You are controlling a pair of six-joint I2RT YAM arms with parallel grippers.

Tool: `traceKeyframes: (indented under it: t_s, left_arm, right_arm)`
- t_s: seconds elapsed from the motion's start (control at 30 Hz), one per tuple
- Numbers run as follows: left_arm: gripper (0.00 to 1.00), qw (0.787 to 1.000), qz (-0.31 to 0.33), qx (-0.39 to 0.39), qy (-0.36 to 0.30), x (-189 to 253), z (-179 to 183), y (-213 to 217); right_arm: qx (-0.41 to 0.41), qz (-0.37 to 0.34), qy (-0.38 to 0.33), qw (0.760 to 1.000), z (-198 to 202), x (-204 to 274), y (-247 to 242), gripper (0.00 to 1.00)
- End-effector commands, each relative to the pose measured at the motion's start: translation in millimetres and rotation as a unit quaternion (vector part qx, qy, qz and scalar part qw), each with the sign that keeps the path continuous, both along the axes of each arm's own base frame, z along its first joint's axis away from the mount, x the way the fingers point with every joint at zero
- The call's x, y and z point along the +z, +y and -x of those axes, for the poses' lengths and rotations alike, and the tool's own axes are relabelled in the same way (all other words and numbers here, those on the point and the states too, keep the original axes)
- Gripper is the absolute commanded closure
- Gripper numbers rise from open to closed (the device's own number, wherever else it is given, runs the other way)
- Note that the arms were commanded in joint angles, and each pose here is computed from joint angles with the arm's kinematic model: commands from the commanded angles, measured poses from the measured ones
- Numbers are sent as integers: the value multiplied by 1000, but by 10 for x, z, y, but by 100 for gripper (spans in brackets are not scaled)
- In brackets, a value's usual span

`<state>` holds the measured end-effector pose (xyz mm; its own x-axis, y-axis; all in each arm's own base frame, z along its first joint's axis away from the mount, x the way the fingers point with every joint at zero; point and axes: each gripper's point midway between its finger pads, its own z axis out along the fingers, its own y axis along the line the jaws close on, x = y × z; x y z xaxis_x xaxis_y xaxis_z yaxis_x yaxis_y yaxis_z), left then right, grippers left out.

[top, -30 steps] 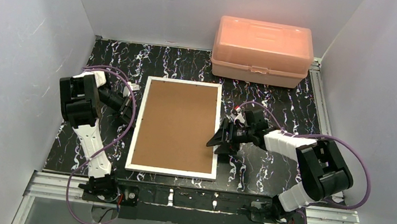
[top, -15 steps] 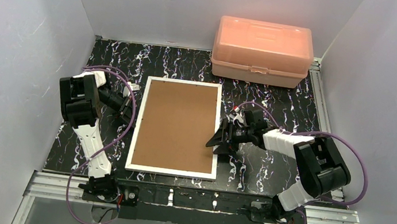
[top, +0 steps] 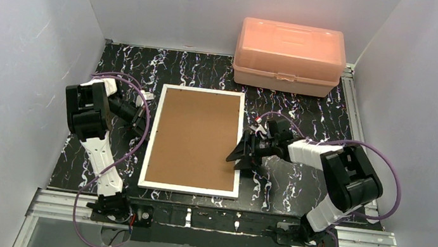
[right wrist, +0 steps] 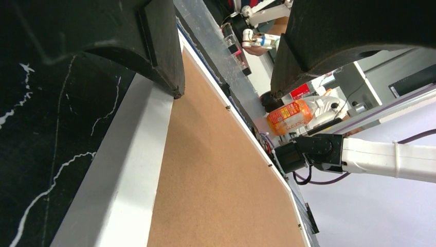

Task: Put the photo into the frame
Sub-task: Install the photo frame at the center of the board.

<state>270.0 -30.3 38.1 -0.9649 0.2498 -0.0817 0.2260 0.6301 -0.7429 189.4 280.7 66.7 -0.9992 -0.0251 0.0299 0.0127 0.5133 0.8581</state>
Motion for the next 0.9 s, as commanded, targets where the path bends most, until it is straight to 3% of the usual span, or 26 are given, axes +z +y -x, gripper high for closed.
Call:
traceKeyframes:
  t_s: [0.0, 0.57, 0.73, 0.77, 0.87]
  left_arm:
    - [100, 1000, -7, -19, -22, -11, 12, 0]
    - [100, 1000, -5, -18, -21, -10, 4, -5]
    - [100, 999, -11, -21, -22, 4, -9, 27]
    - [100, 1000, -11, -16, -23, 49, -40, 61]
    - [100, 999, -11, -16, -25, 81, -59, 73]
  right_arm:
    - [-4, 53, -22, 998, -73, -310, -18, 29]
    - [26, 74, -34, 996, -68, -334, 74, 31]
    - [38, 6, -72, 997, -309, 179, 322, 31]
    - [44, -44, -101, 993, -466, 612, 429, 30]
    - [42, -44, -111, 992, -504, 744, 354, 30]
